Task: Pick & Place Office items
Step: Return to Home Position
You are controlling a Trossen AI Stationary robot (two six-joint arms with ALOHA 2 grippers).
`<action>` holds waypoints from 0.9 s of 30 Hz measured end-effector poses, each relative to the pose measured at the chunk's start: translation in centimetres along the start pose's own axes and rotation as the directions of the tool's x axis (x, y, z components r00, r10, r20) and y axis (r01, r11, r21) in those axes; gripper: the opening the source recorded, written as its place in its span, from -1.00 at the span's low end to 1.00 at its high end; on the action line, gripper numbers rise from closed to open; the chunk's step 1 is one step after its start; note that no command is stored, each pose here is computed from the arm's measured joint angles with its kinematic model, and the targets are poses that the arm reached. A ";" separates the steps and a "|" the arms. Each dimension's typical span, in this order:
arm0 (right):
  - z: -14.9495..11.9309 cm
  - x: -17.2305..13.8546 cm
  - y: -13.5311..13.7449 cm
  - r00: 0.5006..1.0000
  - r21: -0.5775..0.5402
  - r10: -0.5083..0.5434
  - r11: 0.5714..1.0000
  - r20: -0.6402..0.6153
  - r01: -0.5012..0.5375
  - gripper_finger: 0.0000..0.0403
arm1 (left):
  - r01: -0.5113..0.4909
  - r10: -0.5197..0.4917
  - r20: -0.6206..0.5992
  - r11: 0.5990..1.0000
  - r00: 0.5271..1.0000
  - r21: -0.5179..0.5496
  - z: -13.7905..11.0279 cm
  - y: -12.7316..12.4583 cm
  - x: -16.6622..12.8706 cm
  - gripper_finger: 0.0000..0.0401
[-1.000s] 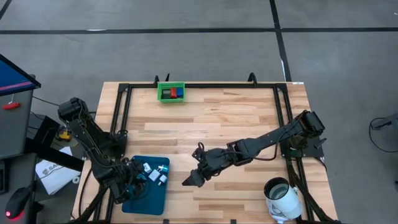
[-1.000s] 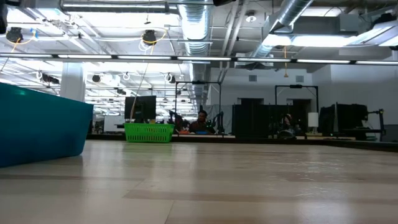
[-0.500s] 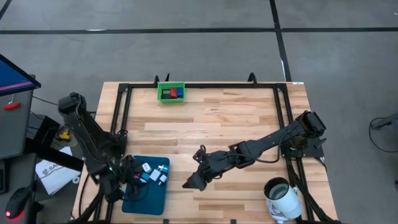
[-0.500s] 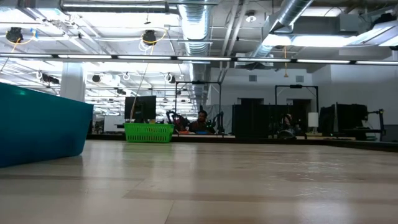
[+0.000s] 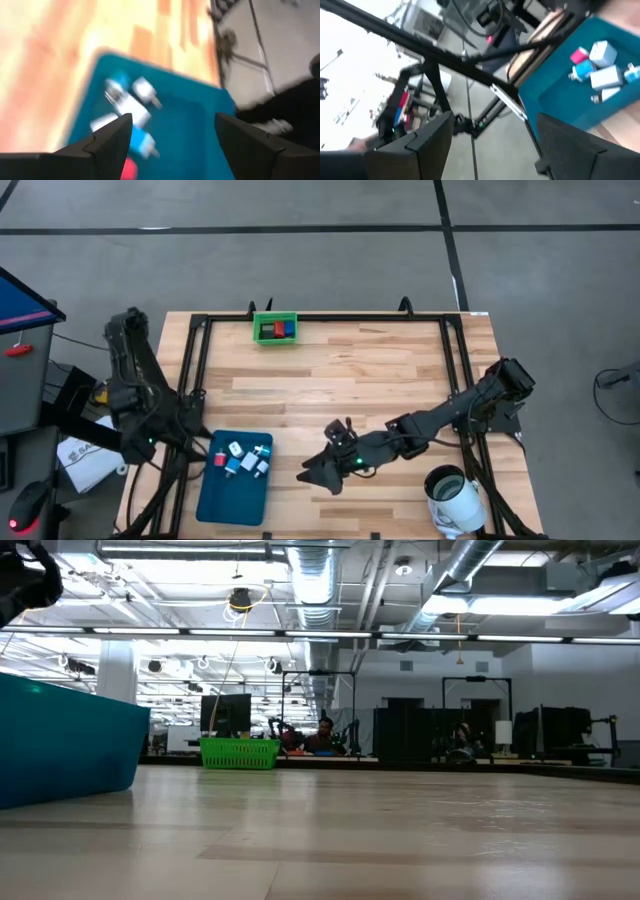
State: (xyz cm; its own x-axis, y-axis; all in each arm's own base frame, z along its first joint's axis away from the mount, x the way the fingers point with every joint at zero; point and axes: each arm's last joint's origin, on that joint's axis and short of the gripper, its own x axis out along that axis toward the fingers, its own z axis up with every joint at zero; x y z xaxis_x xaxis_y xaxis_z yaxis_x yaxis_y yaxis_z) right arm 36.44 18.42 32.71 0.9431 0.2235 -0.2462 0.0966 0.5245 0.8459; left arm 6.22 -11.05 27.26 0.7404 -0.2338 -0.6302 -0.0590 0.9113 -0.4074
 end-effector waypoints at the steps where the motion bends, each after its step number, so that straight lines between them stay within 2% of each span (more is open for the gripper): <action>1: 0.0 0.0 0.1 1.000 0.002 0.003 1.000 0.019 -0.003 0.37 | -0.024 0.023 0.044 0.999 0.999 0.024 0.2 0.2 0.0 0.39; 4: 0.1 -0.1 0.2 0.997 0.006 -0.011 1.000 0.077 0.011 0.37 | -0.112 0.095 0.195 0.991 0.976 0.080 1.3 0.9 -0.1 0.39; 8: 0.4 -0.1 0.4 0.986 0.017 -0.020 1.000 0.163 0.017 0.37 | -0.175 0.131 0.290 0.976 0.948 0.128 2.6 1.9 -0.6 0.39; 10: 0.6 -0.1 0.5 0.982 0.024 -0.006 1.000 0.187 0.001 0.37 | -0.169 0.113 0.324 0.974 0.939 0.151 3.1 2.6 -0.8 0.39; 13: 1.0 0.0 0.4 0.979 0.040 -0.011 0.999 0.203 0.003 0.37 | -0.110 0.040 0.362 0.978 0.931 0.175 3.3 3.7 -0.9 0.39; 21: 1.6 -0.1 0.7 0.950 0.079 -0.010 0.997 0.311 -0.015 0.37 | -0.018 -0.082 0.478 0.979 0.874 0.203 2.5 6.4 0.7 0.39; 27: 2.2 -0.3 1.3 0.906 0.065 0.014 0.997 0.424 -0.046 0.37 | -0.079 -0.056 0.519 0.969 0.853 0.233 1.9 8.2 1.9 0.39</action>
State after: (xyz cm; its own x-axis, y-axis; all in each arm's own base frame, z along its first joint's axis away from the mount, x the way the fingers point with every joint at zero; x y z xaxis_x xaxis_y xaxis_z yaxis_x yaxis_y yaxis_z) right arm 36.96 17.21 34.99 0.9904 -0.1380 -0.0105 0.0733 0.4588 0.8855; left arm 8.42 -3.43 23.96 0.9823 -0.0743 -0.1718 0.0408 0.9807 -0.1912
